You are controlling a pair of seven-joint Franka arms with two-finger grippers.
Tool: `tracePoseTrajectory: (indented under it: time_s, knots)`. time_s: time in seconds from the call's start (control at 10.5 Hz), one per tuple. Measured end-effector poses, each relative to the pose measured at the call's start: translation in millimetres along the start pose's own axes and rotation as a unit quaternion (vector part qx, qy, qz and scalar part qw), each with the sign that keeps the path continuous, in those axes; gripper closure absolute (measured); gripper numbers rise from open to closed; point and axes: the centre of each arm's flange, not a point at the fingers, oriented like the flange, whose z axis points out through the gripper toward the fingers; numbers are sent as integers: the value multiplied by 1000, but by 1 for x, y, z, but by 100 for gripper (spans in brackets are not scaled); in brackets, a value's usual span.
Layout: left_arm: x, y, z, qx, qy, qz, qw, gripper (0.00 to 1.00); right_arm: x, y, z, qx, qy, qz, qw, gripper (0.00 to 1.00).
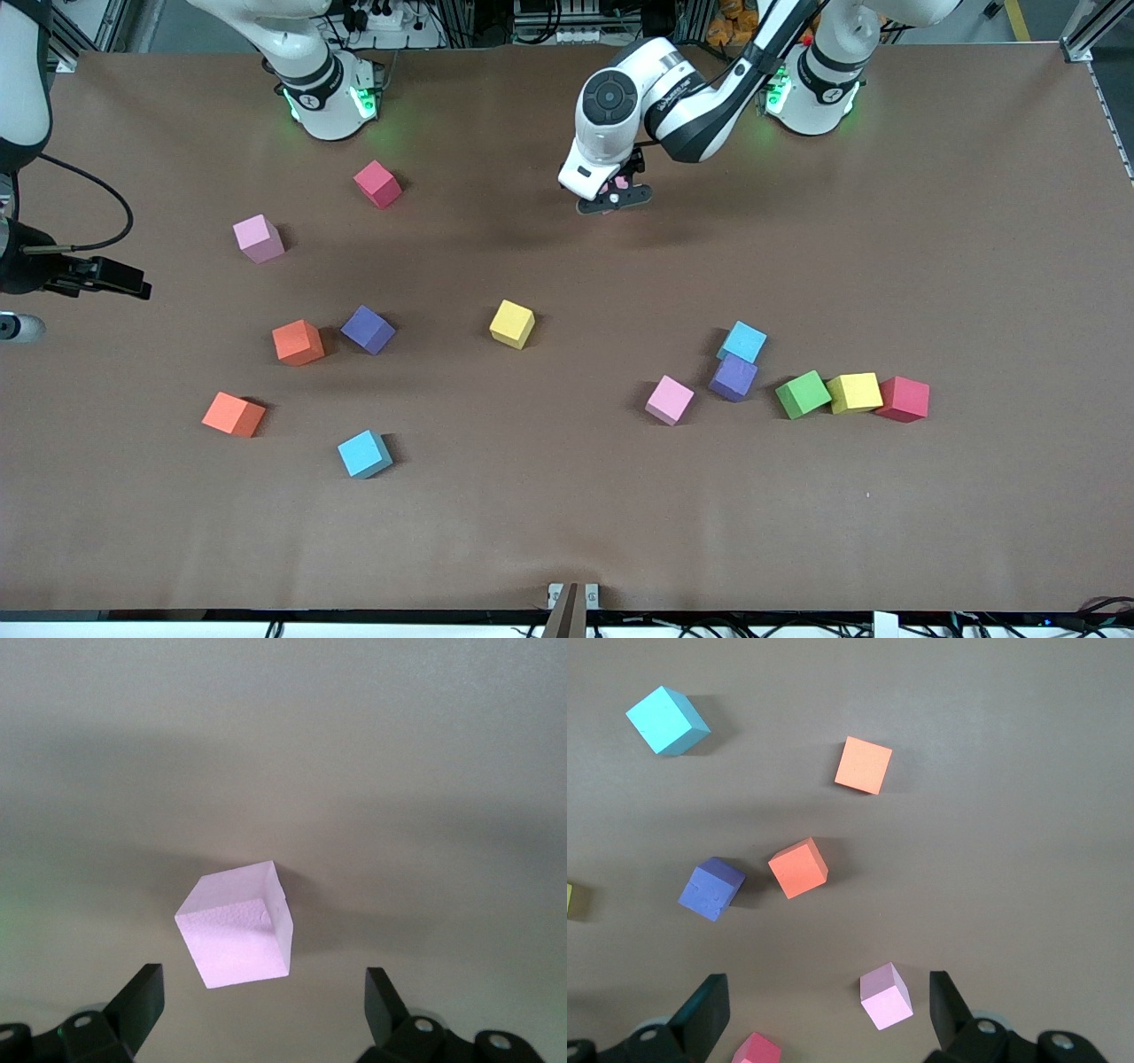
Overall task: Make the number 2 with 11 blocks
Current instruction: 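Grasp the pink cube with the left gripper and lift it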
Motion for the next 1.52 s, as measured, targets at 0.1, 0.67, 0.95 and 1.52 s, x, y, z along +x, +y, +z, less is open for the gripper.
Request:
tracePoseTrajectory:
  time_s: [0.1,0.67,0.95,1.52]
  knots:
    - [0,0,0,-3,-4,-3,1000,0,0,0,0,0,0,0,1000,0]
    - [-1,-2,2,0,-6,-5,1000,0,2,0,2,0,2,0,1000,0]
    - [-2,-10,16,13,-11,-7,1000,0,8,0,9,0,3,0,1000,0]
    - [0,-16,50,15,-14,-30,999,0,28,10,37,1,5,7,1000,0]
